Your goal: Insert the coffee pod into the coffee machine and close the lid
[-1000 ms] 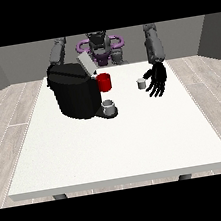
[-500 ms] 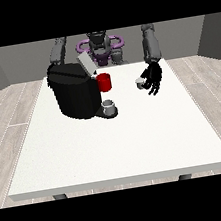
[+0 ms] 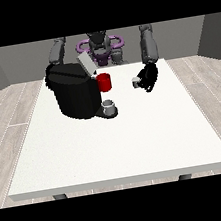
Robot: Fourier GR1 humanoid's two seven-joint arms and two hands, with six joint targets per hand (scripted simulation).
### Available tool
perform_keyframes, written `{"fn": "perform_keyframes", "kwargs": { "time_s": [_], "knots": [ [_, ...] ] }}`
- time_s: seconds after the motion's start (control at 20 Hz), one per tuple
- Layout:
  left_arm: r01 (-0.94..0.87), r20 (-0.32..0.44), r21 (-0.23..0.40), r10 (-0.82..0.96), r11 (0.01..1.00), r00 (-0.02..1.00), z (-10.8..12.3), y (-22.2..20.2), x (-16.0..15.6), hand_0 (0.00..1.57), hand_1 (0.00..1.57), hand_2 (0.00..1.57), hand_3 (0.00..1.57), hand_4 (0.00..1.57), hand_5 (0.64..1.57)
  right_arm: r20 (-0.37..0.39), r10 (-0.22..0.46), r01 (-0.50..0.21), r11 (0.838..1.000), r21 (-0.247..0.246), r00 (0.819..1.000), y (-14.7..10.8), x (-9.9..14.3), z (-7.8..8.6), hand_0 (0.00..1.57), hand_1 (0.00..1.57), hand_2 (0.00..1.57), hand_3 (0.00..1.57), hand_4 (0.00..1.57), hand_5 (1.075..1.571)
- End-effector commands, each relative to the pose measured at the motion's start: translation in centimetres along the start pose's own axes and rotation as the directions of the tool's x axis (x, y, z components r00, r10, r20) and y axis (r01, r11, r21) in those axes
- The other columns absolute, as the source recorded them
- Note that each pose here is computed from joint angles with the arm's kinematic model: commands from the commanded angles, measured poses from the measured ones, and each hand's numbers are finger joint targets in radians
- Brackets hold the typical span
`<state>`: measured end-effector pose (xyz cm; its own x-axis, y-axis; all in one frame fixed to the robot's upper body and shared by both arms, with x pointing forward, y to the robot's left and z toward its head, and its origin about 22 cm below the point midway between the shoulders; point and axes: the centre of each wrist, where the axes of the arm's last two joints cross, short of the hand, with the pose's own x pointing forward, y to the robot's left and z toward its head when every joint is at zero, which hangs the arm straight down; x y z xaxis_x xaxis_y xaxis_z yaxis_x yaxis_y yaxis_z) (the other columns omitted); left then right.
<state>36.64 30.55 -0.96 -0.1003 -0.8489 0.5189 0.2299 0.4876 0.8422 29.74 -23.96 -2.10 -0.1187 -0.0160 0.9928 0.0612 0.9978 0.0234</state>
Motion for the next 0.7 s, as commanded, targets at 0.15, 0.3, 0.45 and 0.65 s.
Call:
{"fn": "perform_keyframes", "kwargs": {
  "time_s": [0.15,0.3,0.45,0.65],
  "knots": [
    [-0.067,0.026,-0.030,0.068,0.997,0.997,-1.8,0.5,2.5,1.44,1.44,1.42,1.31,0.61,1.571,-0.051,0.001,-0.003,1.000,-0.028,0.999,-1.1,-3.1,1.6,0.00,0.00,0.00,0.00,0.28,1.571],
    [-0.088,0.045,-0.114,0.093,0.990,0.995,-1.9,-1.6,4.3,1.52,1.52,1.47,1.34,0.59,1.571,-0.142,0.023,-0.029,0.999,-0.042,0.990,-3.3,-3.3,1.4,0.00,0.00,0.00,0.00,0.29,1.571],
    [-0.104,0.044,-0.107,0.110,0.989,0.993,-2.8,1.0,4.6,1.40,1.40,1.38,1.28,0.60,1.571,-0.132,0.045,-0.046,0.999,-0.005,0.990,-1.1,-3.3,2.3,0.00,0.00,0.00,0.00,0.22,1.571],
    [-0.169,0.064,-0.102,0.176,0.980,0.982,-2.7,-0.7,5.7,1.36,1.36,1.38,1.33,0.56,1.571,-0.152,0.037,-0.039,0.999,-0.012,0.988,-0.6,-3.6,2.7,0.00,0.00,0.00,0.00,0.30,1.571]
  ]
}}
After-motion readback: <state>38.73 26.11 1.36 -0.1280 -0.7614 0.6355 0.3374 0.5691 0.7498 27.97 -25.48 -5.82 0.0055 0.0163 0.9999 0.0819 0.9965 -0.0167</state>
